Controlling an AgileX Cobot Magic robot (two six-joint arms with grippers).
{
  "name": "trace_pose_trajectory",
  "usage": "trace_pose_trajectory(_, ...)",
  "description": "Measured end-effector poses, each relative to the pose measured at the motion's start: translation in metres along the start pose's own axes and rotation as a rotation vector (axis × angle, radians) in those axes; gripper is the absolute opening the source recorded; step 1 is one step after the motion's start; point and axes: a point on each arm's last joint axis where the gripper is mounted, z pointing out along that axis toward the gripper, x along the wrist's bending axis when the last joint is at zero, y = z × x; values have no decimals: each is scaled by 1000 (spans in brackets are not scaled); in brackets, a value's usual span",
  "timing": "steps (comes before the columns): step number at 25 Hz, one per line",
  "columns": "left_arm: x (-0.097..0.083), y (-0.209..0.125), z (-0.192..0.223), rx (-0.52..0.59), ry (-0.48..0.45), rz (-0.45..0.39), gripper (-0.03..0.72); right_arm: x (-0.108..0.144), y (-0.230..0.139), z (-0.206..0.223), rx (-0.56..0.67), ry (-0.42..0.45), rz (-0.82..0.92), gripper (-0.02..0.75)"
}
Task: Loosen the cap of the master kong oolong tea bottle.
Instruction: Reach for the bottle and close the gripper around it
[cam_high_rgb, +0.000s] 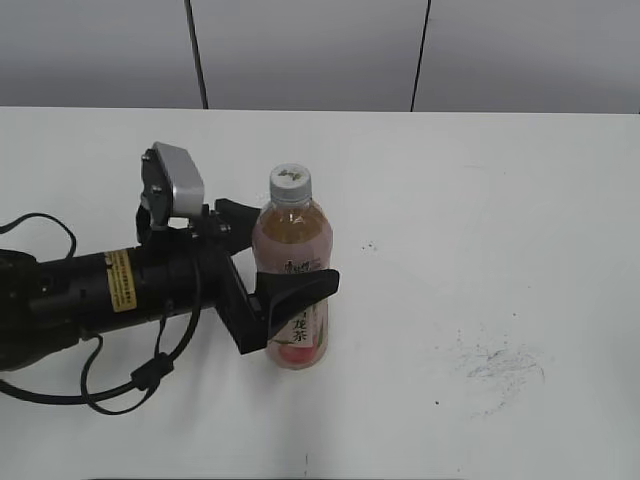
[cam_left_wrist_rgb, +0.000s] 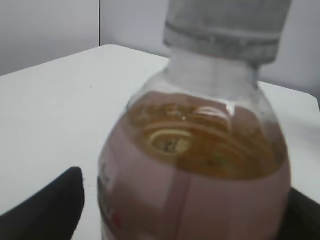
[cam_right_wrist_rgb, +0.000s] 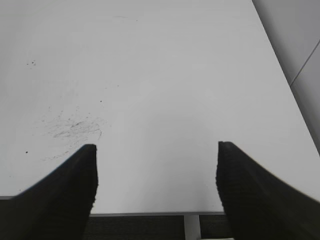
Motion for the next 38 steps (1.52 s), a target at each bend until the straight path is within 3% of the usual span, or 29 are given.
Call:
trace_pose_trajectory(8,1,-4,1,9,4,-1,576,0,0,0,0,0,0,555)
trace_pose_trajectory(15,0,-4,1,7,6,7,423,0,0,0,0,0,0,555)
trace_pose_trajectory(38,0,-4,1,7,5,8,423,0,0,0,0,0,0,555)
